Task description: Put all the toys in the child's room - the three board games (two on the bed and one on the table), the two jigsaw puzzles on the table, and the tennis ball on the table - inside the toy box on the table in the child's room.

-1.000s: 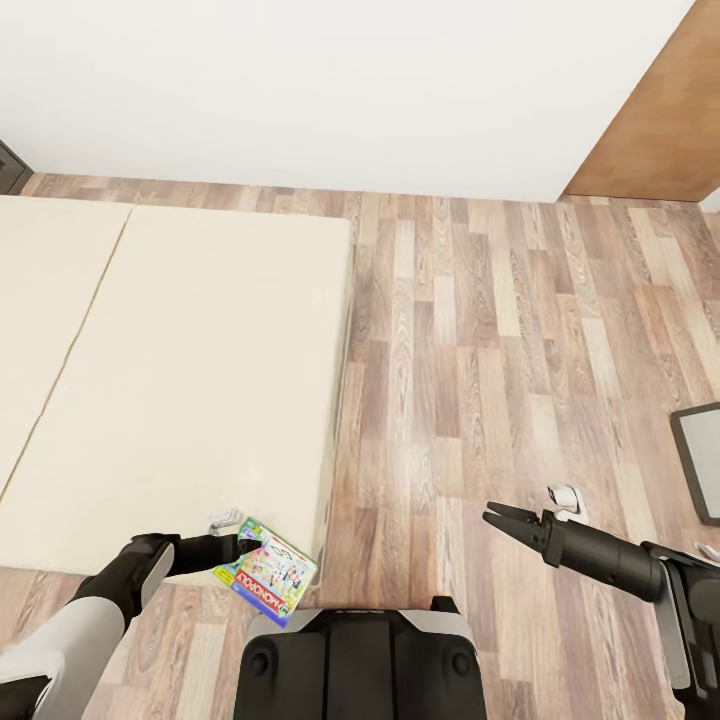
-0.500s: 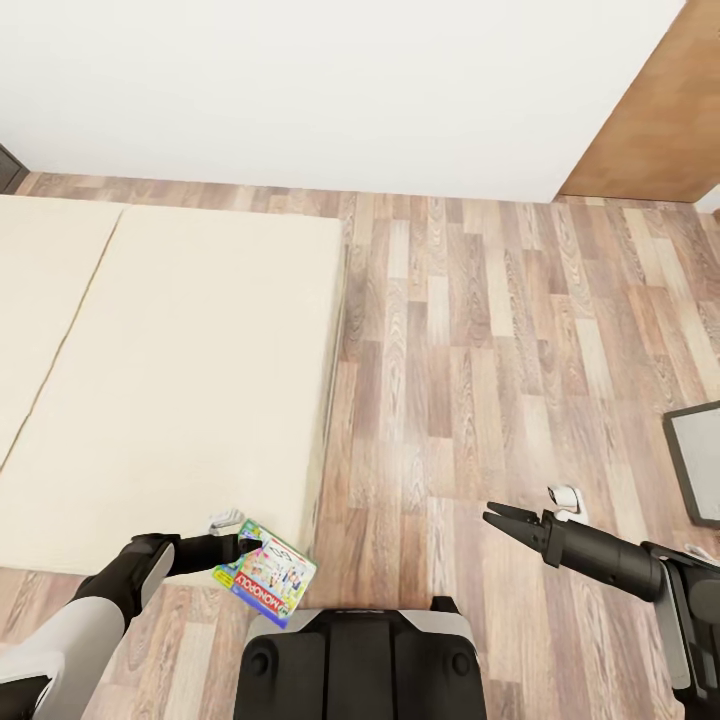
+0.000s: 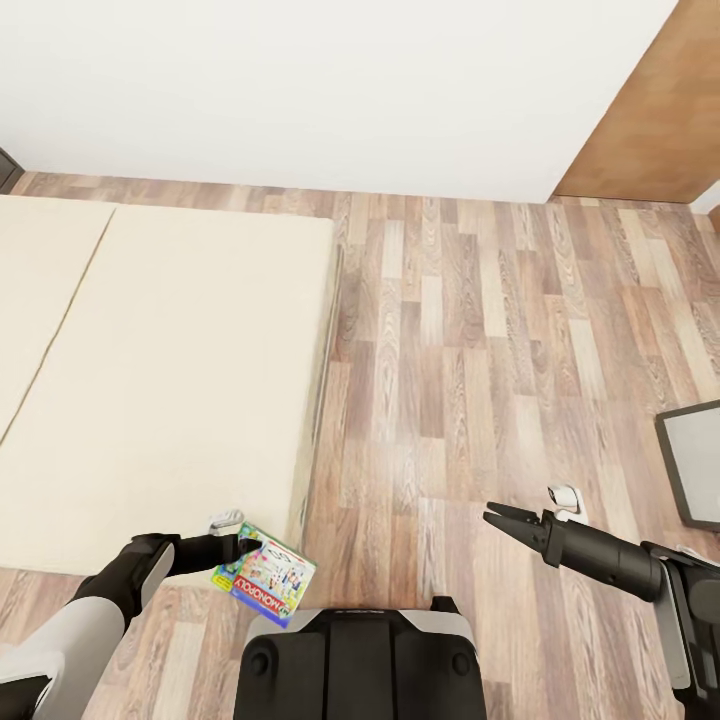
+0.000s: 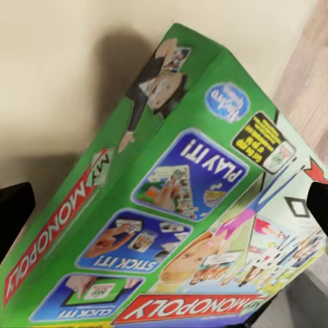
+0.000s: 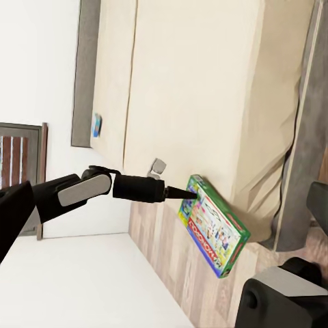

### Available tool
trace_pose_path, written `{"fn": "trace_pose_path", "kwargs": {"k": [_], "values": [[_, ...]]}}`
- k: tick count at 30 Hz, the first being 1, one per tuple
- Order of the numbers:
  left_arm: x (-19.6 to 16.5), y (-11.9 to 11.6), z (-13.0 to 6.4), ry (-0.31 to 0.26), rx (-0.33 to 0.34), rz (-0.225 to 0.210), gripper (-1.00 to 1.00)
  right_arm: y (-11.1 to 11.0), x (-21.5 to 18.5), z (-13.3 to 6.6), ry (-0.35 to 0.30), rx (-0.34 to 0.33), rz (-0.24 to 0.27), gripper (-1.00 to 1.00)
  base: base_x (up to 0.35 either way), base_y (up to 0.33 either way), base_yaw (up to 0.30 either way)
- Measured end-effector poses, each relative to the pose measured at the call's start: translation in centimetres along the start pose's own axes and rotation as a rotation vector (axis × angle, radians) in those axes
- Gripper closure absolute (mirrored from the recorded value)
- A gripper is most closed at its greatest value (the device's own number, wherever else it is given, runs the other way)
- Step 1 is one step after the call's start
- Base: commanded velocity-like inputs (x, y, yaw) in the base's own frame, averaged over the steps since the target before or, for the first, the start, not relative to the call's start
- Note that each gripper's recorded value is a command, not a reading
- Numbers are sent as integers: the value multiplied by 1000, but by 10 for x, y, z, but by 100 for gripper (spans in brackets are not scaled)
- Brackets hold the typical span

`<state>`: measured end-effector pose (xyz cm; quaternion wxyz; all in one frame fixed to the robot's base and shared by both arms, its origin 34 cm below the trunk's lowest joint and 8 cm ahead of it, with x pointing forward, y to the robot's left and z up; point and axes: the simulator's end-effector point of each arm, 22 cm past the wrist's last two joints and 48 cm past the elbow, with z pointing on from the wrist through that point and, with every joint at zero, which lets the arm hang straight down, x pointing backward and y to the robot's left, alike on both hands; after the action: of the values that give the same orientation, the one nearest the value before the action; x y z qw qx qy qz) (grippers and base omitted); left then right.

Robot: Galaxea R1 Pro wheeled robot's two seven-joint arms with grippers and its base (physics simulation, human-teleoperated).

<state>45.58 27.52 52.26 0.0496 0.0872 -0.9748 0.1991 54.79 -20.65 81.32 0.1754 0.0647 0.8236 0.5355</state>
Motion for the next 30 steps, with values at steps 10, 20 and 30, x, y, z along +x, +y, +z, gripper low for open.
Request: {"fn": "trace_pose_path", "kwargs": {"k": [10,20,30], "values": [[-1,4,-1,-1,-9,-2,-100,0,0,0,0,0,0,-100,0,81,0],[-1,6,-2,-1,-13,-1,-100,0,0,0,0,0,0,-100,0,29,0],[-1,6,-2,-1,-14,-2,-100,0,0,0,0,0,0,-100,0,2,0]]}}
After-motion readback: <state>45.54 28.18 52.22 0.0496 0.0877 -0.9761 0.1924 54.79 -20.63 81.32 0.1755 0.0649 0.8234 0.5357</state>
